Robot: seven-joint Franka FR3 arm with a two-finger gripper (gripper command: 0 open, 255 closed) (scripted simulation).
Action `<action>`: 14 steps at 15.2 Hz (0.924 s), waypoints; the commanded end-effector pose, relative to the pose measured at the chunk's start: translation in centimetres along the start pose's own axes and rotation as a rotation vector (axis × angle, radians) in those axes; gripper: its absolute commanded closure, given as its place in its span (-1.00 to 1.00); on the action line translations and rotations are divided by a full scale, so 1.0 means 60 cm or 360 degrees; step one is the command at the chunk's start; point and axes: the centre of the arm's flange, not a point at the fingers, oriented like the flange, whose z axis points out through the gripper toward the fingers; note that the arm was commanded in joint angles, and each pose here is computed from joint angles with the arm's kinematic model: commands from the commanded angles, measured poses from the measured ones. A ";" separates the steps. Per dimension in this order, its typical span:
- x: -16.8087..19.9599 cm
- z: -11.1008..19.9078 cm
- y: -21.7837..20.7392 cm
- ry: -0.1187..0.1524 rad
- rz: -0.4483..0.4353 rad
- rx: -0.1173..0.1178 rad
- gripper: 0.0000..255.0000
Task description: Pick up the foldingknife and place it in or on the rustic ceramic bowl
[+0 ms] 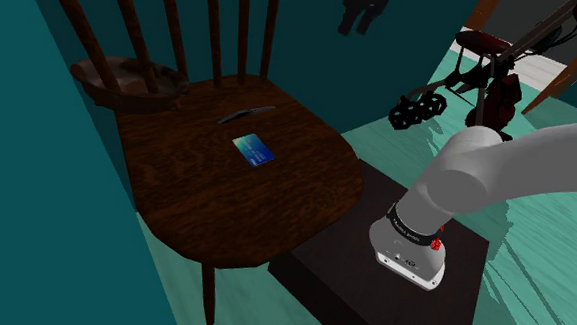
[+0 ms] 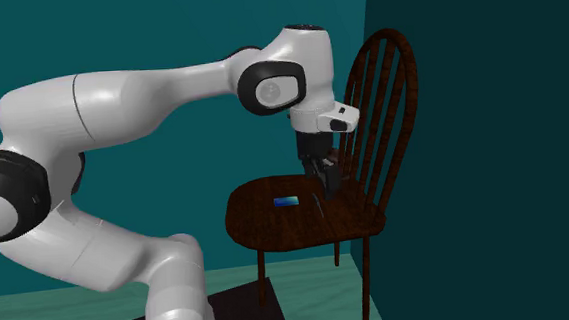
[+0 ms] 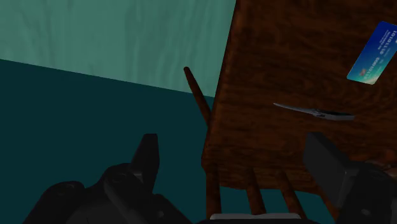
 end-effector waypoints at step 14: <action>0.145 0.193 -0.159 -0.0103 -0.1366 0.0064 -1.00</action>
